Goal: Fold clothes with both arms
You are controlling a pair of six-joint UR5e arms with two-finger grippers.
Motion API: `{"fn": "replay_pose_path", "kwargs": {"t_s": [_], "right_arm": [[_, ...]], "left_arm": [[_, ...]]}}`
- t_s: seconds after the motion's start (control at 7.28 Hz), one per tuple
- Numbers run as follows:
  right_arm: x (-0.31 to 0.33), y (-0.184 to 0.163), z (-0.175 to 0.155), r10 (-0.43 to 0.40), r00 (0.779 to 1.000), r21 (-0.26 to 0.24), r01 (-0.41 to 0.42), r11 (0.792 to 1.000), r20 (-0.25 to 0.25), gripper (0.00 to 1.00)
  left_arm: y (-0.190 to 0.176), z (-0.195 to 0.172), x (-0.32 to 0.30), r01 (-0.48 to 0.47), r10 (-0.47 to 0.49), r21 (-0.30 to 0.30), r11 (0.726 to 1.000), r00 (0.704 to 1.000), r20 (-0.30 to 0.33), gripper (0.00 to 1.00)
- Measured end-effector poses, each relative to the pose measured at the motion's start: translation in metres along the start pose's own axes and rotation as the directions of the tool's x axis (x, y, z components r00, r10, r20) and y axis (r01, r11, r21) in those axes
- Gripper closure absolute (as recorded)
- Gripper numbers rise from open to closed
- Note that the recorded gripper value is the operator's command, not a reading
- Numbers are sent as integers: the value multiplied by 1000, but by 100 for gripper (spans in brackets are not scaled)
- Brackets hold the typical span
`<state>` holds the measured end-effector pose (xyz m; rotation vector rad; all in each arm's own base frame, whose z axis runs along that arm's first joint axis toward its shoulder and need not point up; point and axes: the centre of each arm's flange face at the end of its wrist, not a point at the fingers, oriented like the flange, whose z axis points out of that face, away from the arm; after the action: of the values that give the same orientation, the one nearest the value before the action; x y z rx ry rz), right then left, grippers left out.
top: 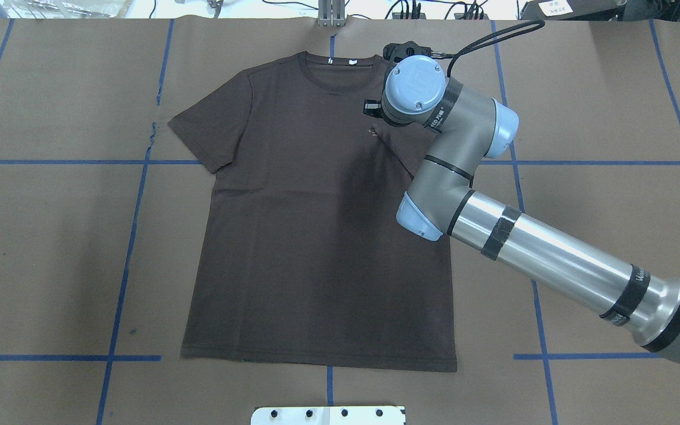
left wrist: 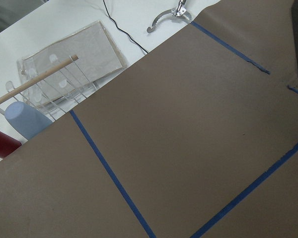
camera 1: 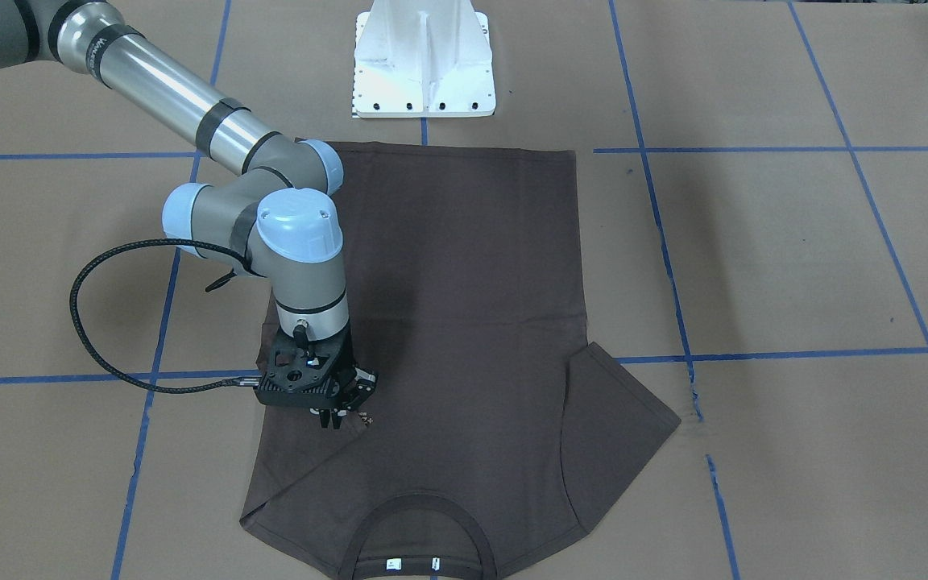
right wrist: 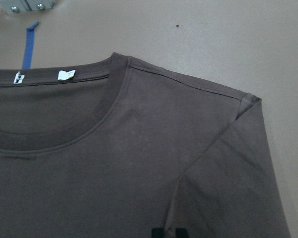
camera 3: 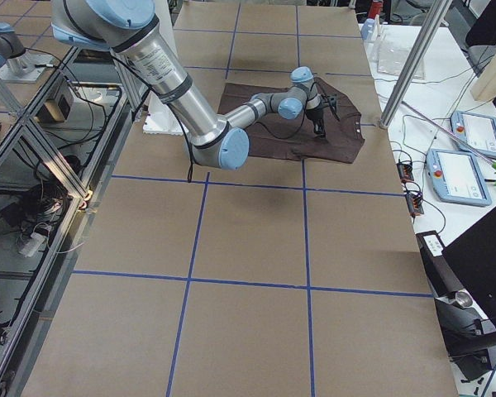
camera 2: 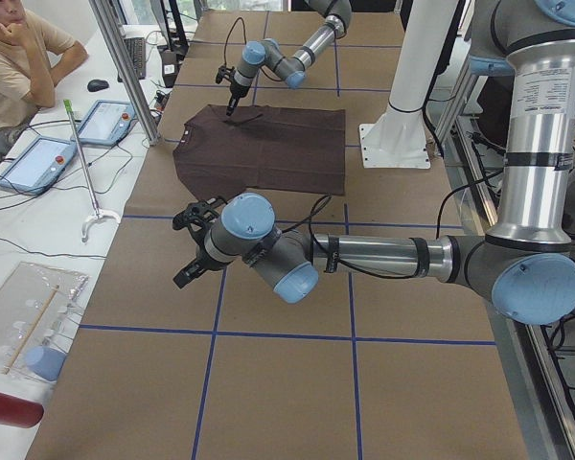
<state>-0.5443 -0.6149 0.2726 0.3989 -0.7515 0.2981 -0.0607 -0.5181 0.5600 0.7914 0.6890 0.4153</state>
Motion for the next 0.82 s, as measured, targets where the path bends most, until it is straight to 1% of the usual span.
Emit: {"fn": "replay_pose_path", "kwargs": {"t_s": [0.14, 0.27, 0.41, 0.55, 0.69, 0.82], "right_arm": [[-4, -6, -5, -19, 1000, -2, 19, 1000, 11, 0], [1, -24, -14, -53, 998, -30, 54, 998, 35, 0], [23, -49, -23, -83, 994, -84, 89, 993, 68, 0], [63, -70, -31, -110, 989, -125, 122, 985, 98, 0], [115, -86, -41, -145, 982, -146, 162, 976, 123, 0], [164, -100, -54, -177, 973, -156, 199, 967, 145, 0]], "left_arm": [[0, 0, 0, 8, -8, 1, 1000, 1000, 0, 0], [-3, -1, 1, 19, -19, 11, 1000, 1000, -1, 0], [-7, 1, 6, 16, -16, 35, 999, 1000, -7, 0], [-18, 12, 17, 52, -50, 50, 997, 998, -32, 0], [-39, 30, 37, 165, -161, 50, 985, 984, -76, 0], [-63, 50, 61, 288, -282, 38, 957, 952, -119, 0]]}}
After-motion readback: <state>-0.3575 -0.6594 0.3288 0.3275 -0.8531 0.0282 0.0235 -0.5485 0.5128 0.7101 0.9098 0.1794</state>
